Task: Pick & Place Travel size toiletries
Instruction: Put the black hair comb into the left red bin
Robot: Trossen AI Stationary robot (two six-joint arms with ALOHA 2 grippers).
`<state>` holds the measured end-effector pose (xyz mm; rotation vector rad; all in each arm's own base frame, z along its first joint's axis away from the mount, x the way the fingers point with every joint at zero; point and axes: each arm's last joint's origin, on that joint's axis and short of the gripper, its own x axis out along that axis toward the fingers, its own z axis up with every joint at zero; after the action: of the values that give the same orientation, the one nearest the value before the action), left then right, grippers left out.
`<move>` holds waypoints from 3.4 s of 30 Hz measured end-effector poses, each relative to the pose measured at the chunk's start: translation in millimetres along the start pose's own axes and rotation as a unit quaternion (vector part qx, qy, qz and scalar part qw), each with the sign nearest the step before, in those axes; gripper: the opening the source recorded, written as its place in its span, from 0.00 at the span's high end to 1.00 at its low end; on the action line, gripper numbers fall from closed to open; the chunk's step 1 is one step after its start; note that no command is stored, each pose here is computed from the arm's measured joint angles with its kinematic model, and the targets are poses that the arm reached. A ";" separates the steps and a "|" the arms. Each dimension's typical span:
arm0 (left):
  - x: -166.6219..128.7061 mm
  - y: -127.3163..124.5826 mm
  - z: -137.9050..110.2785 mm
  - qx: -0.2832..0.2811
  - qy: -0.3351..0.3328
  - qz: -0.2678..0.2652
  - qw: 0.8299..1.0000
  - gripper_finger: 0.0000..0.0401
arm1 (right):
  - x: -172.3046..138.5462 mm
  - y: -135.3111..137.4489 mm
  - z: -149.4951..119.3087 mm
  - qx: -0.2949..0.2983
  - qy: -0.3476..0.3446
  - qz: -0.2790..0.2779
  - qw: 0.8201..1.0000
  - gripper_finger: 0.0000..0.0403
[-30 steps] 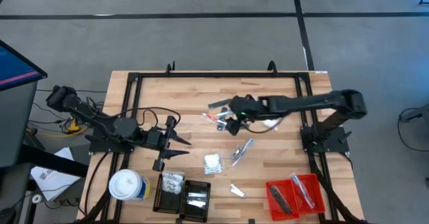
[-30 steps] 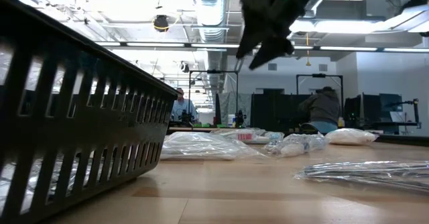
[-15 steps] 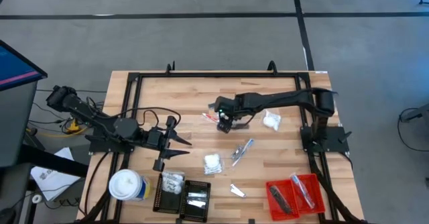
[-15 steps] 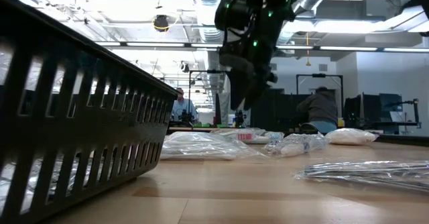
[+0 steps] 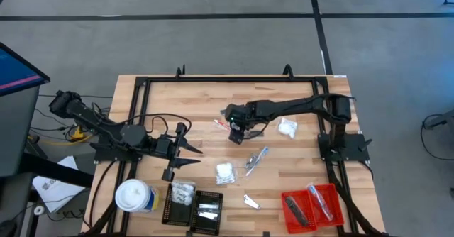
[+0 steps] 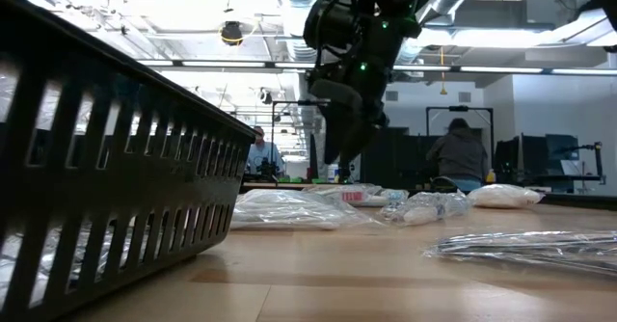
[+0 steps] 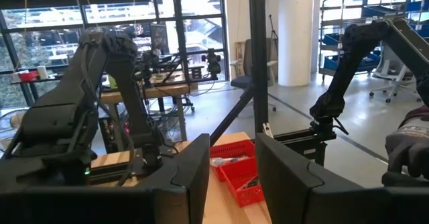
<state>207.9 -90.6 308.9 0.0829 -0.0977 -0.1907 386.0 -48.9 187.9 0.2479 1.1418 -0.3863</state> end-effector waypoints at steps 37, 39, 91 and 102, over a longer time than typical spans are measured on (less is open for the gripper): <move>0.8 5.1 -8.8 -0.009 0.045 0.017 0.999 0.72 | -50.8 33.5 -26.2 -0.020 0.028 0.008 0.999 0.30; 5.3 11.4 -17.3 -0.015 0.070 0.031 0.997 0.74 | -74.0 39.7 -31.9 -0.013 -0.006 0.014 1.000 0.30; 137.5 139.1 -220.6 -0.240 0.452 0.244 0.824 1.00 | -115.6 120.1 -131.8 -0.009 -0.118 -0.057 0.991 0.30; 97.7 120.6 -159.2 -0.145 0.419 0.430 0.786 1.00 | -115.6 120.0 -131.0 -0.006 -0.125 -0.060 0.990 0.30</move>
<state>342.4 20.1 170.8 -0.1946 0.7890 0.7650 285.6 130.1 241.0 0.1168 0.9149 -0.5025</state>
